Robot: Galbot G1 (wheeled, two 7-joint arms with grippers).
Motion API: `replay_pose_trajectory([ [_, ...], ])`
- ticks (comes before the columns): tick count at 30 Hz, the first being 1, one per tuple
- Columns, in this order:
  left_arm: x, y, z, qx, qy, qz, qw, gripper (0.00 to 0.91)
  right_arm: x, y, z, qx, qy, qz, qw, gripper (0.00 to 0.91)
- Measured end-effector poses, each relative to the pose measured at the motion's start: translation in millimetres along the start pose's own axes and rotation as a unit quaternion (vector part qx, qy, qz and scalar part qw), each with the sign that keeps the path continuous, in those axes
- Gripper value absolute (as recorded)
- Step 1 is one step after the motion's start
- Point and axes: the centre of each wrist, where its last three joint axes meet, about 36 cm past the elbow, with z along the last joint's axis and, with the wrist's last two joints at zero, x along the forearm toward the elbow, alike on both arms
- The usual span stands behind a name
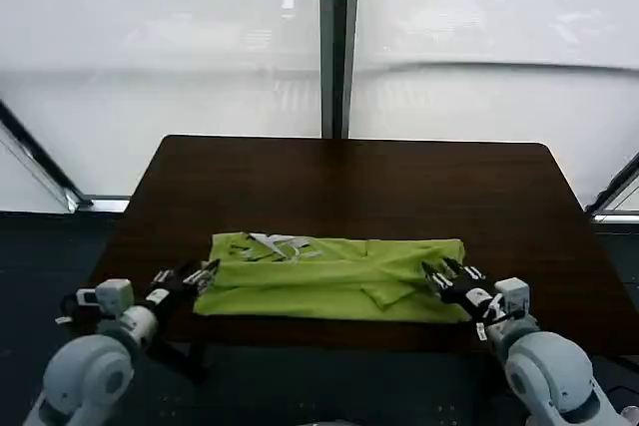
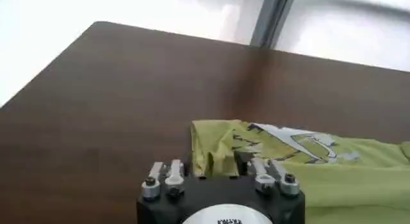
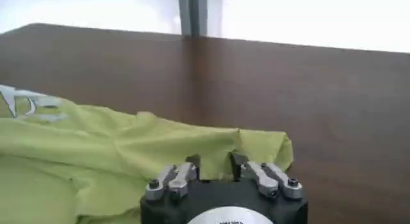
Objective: Fold and organize the clothes.
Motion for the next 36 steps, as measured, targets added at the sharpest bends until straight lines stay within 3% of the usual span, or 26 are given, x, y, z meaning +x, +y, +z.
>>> replay_pose_trajectory([
  [17,-55,2,-13,0.008,-0.017,-0.005,1.000,0.878,-36,-23,-1,-0.050,-0.012,0.057,0.997,0.878],
  [21,-66,2,-10,0.014,-0.011,-0.005,1.000,0.868,-42,-25,0,-0.057,-0.011,0.061,0.996,0.741],
  [22,-68,3,-9,0.016,-0.008,-0.005,1.000,0.751,-44,-25,1,-0.058,-0.010,0.061,0.996,0.702],
  [23,-71,3,-8,0.018,-0.006,-0.006,1.000,0.751,-45,-25,1,-0.059,-0.010,0.061,0.996,0.663],
  [25,-73,4,-7,0.019,-0.003,-0.006,1.000,0.390,-48,-25,3,-0.061,-0.008,0.062,0.996,0.556],
  [28,-75,3,-5,0.020,0.000,-0.005,1.000,0.156,-51,-24,6,-0.063,-0.005,0.064,0.996,0.478],
  [31,-76,2,-3,0.021,0.003,-0.003,1.000,0.146,-54,-24,11,-0.066,0.000,0.064,0.996,0.283],
  [32,-76,1,-2,0.022,0.004,-0.002,1.000,0.137,-55,-24,12,-0.067,0.001,0.064,0.996,0.117],
  [34,-76,1,-1,0.023,0.004,-0.001,1.000,0.127,-55,-24,14,-0.069,0.002,0.064,0.996,0.039],
  [36,-77,0,-1,0.023,0.004,0.002,1.000,0.098,-56,-23,14,-0.071,0.001,0.064,0.995,0.020],
])
